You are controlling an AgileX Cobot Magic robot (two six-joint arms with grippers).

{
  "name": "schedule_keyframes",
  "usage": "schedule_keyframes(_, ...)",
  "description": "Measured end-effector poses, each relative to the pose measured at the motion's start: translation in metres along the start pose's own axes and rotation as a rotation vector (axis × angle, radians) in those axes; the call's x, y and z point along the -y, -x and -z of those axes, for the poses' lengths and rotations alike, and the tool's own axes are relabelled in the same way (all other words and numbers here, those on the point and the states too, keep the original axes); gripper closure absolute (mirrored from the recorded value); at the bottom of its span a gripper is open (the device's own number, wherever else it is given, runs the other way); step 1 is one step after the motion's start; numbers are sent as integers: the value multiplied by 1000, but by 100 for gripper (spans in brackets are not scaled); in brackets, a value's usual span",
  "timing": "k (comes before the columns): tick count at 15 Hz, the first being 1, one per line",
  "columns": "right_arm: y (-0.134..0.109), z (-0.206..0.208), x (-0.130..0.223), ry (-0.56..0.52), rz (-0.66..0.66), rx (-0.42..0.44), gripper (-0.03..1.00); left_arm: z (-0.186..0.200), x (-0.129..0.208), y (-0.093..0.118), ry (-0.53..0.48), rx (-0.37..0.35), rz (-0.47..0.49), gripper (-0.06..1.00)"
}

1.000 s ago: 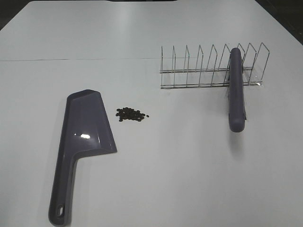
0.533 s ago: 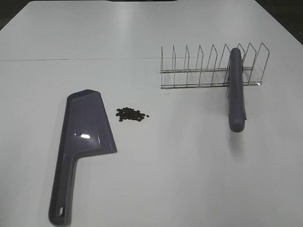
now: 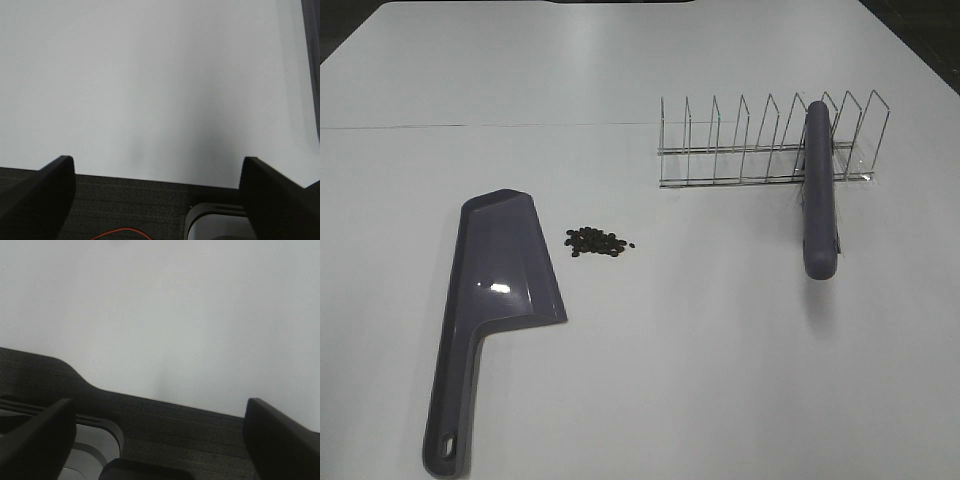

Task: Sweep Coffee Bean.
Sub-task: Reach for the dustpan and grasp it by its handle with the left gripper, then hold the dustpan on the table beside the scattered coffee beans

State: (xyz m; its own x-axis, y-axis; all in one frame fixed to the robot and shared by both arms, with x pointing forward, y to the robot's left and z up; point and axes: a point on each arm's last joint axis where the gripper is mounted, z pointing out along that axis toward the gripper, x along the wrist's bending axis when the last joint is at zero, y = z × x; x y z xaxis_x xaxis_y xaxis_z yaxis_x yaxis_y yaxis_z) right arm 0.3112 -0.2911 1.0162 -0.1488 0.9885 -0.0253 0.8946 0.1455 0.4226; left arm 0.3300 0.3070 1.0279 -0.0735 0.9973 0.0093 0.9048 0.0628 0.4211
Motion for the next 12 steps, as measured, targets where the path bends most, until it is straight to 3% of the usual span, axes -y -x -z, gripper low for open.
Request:
schedule_keyframes(8,0,0,0,0,0,0,17,-11,-6,0,-79,-2,-2,13)
schedule_keyframes(12,0,9,-7,36,-2,2,17,-5,-17,1,-2,1,15,13)
